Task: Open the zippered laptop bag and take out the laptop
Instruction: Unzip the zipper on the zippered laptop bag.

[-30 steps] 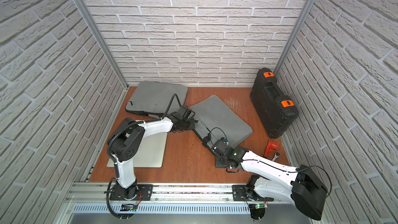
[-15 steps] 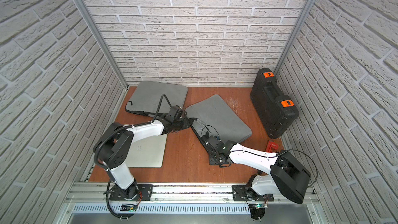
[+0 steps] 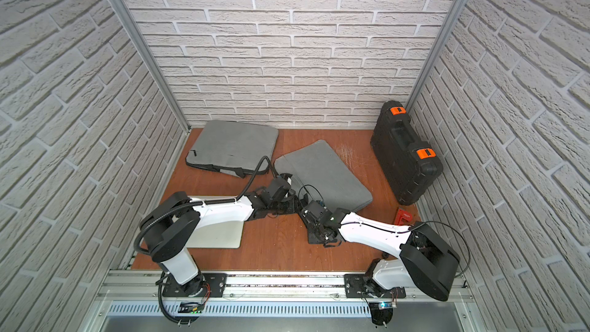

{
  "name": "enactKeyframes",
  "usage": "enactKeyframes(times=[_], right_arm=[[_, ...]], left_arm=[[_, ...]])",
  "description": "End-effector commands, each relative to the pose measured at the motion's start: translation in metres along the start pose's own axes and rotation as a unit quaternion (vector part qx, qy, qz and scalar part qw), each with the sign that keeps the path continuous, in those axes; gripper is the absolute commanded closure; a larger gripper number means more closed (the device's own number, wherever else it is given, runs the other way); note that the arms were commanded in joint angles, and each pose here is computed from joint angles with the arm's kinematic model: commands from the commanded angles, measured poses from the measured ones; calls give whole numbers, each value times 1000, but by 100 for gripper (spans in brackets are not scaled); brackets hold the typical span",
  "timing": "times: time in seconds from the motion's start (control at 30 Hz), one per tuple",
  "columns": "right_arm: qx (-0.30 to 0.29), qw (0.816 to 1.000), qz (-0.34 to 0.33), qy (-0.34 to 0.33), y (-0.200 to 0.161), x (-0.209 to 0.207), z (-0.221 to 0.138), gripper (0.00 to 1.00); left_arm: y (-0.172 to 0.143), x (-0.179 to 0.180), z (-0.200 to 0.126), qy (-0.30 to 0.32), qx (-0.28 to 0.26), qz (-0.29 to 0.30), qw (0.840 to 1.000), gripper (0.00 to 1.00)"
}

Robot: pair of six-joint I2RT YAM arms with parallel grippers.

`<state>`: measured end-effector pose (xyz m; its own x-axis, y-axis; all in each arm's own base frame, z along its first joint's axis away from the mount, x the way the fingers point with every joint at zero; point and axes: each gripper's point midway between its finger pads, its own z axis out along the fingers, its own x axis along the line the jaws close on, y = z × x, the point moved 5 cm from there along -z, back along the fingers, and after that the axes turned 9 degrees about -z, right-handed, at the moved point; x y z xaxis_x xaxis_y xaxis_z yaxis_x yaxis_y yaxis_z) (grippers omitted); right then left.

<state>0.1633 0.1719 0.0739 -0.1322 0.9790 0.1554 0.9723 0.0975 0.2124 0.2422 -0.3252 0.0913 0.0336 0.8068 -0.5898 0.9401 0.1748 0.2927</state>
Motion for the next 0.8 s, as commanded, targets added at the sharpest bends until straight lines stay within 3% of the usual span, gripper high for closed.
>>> enactKeyframes(times=[0.0, 0.27, 0.63, 0.77], right_arm=[[-29, 999, 4, 30, 11, 10, -8, 94], [-40, 998, 9, 44, 15, 15, -8, 94], [-16, 999, 7, 29, 4, 8, -5, 94], [-2, 1000, 8, 10, -8, -4, -3, 94]], left_arm=[[-5, -19, 9, -33, 13, 1, 999, 51], [-25, -20, 17, -34, 56, 12, 998, 56], [-24, -9, 21, -25, 51, -10, 998, 99], [-19, -3, 19, -22, 43, -18, 999, 100]])
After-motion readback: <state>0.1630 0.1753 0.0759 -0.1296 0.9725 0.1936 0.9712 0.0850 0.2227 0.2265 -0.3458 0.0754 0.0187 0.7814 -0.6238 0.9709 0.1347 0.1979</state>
